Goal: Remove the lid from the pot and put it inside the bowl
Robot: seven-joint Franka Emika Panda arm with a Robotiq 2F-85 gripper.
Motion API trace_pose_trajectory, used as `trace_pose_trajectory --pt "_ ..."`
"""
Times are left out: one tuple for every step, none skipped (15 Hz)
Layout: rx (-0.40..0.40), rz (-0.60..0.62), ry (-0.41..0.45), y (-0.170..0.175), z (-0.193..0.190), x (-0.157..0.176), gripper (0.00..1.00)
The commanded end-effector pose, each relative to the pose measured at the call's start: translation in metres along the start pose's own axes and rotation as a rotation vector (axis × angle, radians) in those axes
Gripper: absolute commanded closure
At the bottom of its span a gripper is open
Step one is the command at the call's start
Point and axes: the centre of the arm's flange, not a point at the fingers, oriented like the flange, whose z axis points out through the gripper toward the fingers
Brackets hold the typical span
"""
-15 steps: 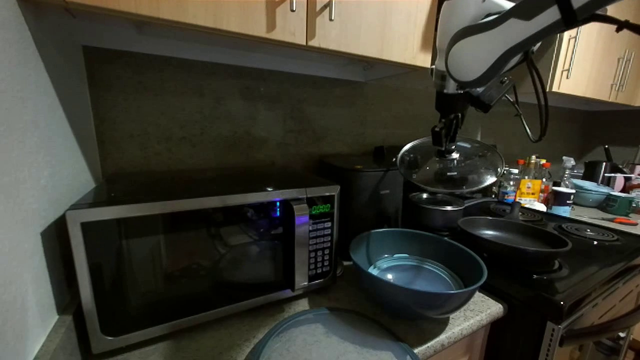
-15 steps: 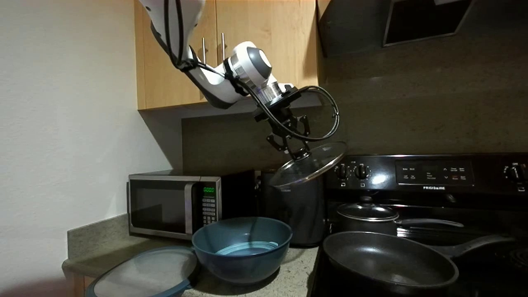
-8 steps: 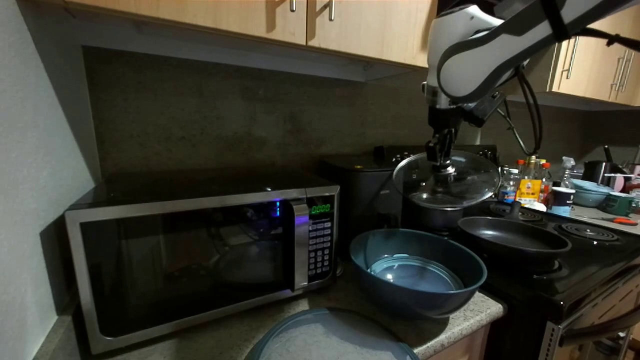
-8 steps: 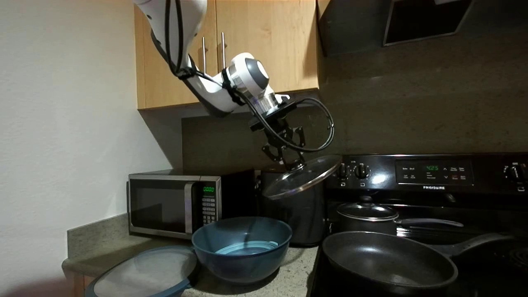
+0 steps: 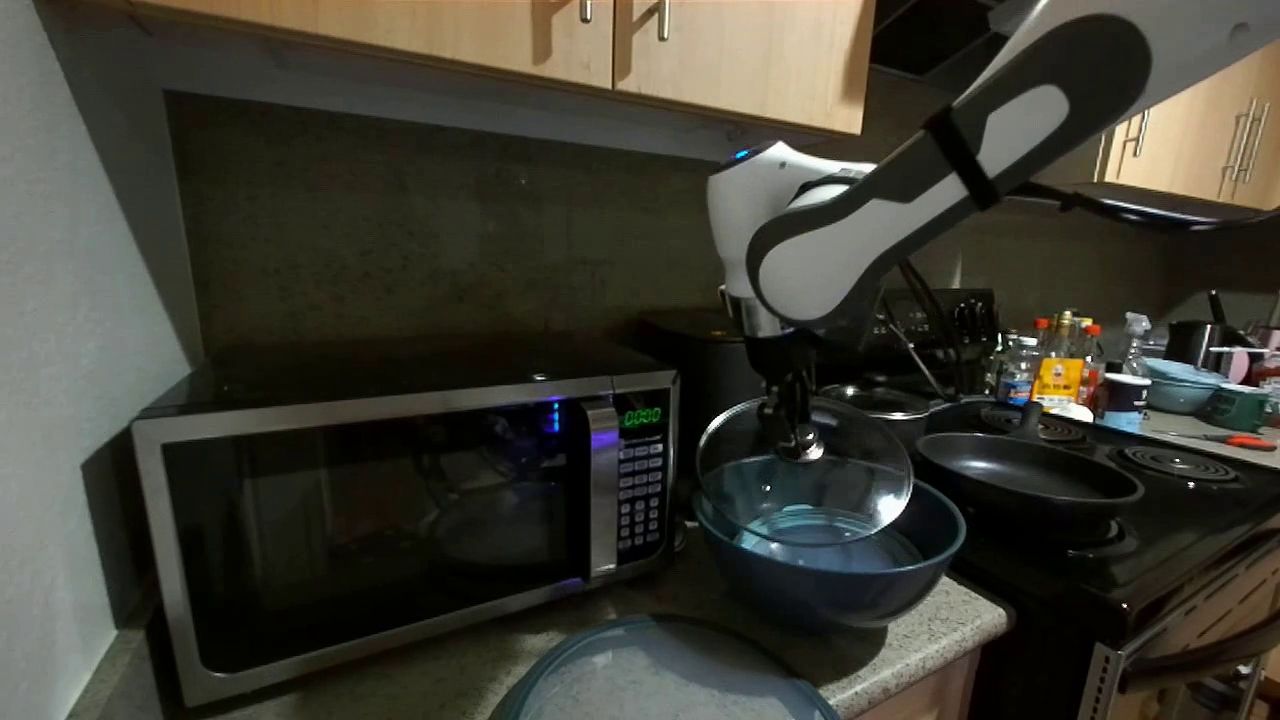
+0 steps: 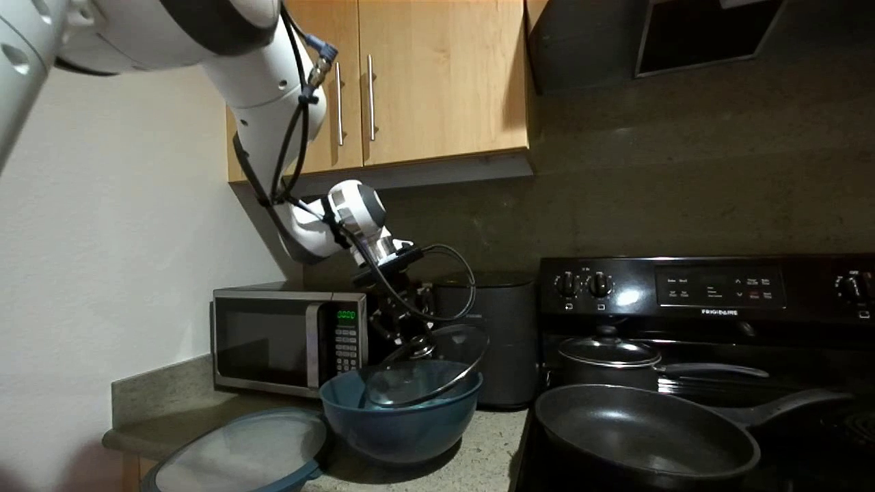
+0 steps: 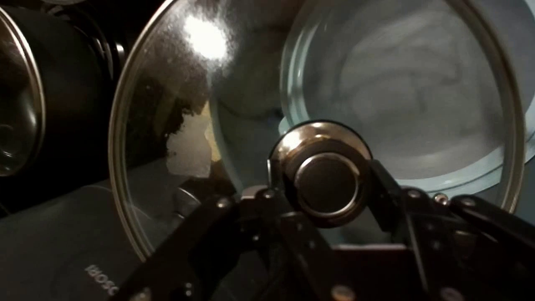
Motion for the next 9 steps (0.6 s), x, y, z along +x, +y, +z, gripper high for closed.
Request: trace_pose_trajectory --pt "-0.024 -0.023 -0.051 -0.007 0.0 0.029 0.75" --pt "-0.02 -0.026 -0.064 -0.009 0.002 0.031 0.75" --pt "-0.018 -0.024 -0.072 -0.009 0.003 0.033 0.75" --pt "-0.014 -0.017 -0.083 -0.007 0.001 0.033 0.75" --pt "-0.01 -0.01 -0.09 -0.005 -0.001 0.03 0.75" --pt "-0.007 0.003 -0.101 -0.002 -0.003 0.023 0.75" --pt "0.01 0.015 -0.115 0.002 -0.005 0.015 0.75" --pt "0.017 0.048 -0.123 0.009 -0.008 0.003 0.75" --pt "0.021 0.076 -0.122 0.014 -0.01 -0.005 0.75"
